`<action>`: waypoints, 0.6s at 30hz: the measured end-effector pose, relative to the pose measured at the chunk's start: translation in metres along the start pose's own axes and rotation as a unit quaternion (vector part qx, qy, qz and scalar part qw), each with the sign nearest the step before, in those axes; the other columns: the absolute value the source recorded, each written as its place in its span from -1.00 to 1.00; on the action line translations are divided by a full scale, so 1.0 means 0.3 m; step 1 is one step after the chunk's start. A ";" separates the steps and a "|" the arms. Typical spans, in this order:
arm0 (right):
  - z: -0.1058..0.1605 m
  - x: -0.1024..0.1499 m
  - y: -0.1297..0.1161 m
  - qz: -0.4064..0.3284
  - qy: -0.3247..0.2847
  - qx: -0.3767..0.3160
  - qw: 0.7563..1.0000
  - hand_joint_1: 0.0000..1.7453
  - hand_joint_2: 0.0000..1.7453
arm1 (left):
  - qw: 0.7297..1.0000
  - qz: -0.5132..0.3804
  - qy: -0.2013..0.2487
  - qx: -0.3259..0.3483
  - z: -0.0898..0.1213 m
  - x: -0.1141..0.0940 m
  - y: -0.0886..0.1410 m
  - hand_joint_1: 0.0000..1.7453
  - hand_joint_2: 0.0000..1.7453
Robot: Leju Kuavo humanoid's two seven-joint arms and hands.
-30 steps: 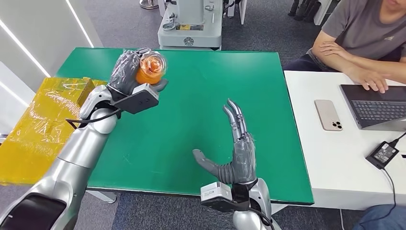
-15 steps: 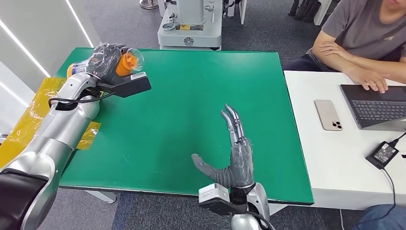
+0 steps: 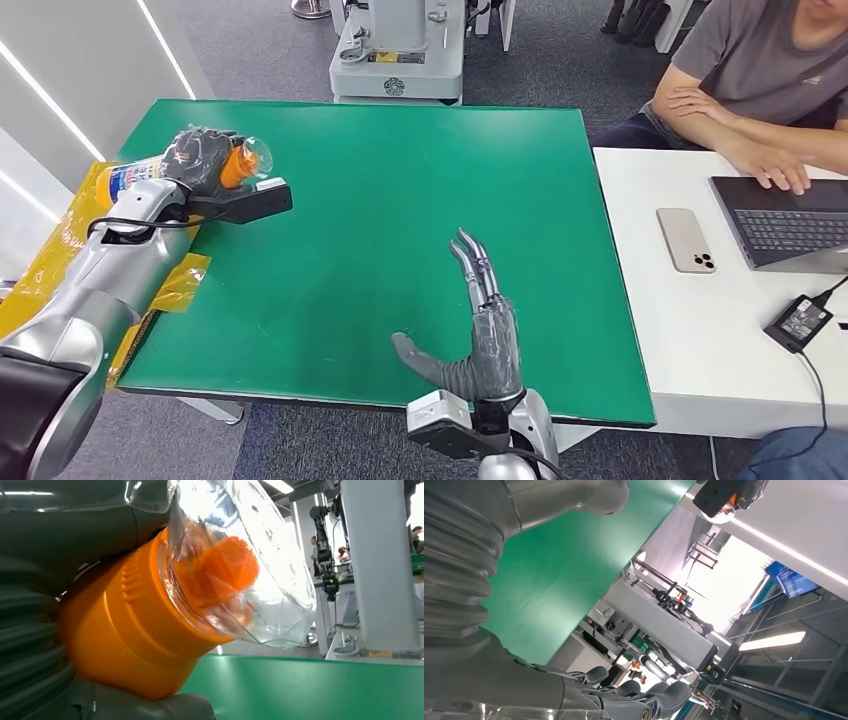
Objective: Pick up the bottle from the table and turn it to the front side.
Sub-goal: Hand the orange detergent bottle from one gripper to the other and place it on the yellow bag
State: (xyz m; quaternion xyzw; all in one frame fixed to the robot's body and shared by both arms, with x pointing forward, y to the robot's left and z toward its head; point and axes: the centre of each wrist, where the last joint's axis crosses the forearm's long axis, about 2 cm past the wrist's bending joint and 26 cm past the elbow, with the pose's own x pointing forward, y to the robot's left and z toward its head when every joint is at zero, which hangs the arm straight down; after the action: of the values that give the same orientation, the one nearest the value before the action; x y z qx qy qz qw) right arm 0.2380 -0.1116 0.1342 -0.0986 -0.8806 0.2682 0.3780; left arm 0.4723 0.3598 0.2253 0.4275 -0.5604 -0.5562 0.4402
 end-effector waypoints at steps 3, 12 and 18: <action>-0.001 0.001 0.001 -0.002 -0.003 0.001 1.000 -1.00 1.00 | 1.000 0.007 -0.010 -0.015 0.016 -0.021 -0.022 1.00 1.00; -0.010 0.004 0.003 -0.003 -0.012 -0.003 1.000 -1.00 1.00 | 0.996 0.017 -0.015 -0.089 0.127 -0.072 -0.206 1.00 1.00; -0.025 0.001 -0.003 0.002 -0.018 -0.011 1.000 -1.00 1.00 | 0.993 -0.010 0.021 -0.115 0.190 -0.109 -0.277 1.00 1.00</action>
State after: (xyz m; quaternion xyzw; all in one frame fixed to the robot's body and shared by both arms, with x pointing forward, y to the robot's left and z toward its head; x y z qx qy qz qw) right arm 0.2431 -0.1093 0.1393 -0.0998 -0.8898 0.2613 0.3606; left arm 0.4243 0.4043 0.1419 0.3914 -0.4791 -0.6124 0.4921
